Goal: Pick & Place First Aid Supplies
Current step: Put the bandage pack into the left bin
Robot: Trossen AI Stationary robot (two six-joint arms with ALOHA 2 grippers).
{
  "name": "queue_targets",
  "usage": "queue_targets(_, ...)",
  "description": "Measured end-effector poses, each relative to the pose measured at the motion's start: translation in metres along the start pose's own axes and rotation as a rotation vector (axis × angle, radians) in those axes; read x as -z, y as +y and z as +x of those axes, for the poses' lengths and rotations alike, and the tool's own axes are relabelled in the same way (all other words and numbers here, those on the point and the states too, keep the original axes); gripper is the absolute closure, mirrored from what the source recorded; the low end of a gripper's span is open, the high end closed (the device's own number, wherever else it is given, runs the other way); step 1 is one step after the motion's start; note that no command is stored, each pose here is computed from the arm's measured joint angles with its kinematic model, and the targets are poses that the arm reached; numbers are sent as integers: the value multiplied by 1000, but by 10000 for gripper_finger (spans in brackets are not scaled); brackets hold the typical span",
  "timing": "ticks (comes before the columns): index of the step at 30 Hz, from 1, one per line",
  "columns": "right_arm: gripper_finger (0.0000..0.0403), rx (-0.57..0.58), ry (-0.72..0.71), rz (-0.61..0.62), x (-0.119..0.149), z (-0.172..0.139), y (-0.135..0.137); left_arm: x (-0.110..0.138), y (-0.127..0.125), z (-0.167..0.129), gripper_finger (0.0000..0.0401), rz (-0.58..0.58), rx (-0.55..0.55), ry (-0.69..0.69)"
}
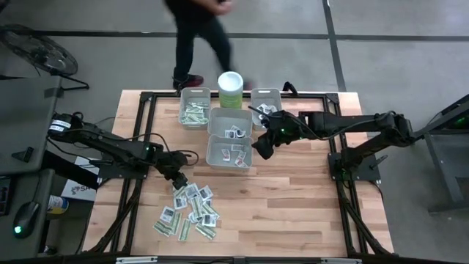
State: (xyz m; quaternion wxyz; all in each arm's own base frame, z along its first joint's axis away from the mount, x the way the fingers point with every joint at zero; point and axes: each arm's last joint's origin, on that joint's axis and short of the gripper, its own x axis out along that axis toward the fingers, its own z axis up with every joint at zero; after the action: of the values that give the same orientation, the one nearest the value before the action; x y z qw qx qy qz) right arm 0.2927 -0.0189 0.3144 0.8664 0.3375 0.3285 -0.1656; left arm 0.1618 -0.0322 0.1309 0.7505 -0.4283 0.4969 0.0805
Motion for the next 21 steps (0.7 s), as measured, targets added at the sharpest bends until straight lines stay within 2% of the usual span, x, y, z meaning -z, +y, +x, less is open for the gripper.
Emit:
queue_targets(12, 174, 0, 0, 10, 0, 0, 0, 0, 0, 0, 393, 4, 5, 7)
queue_targets(21, 174, 1, 0, 8, 0, 0, 0, 0, -4, -4, 400, 13, 32, 10)
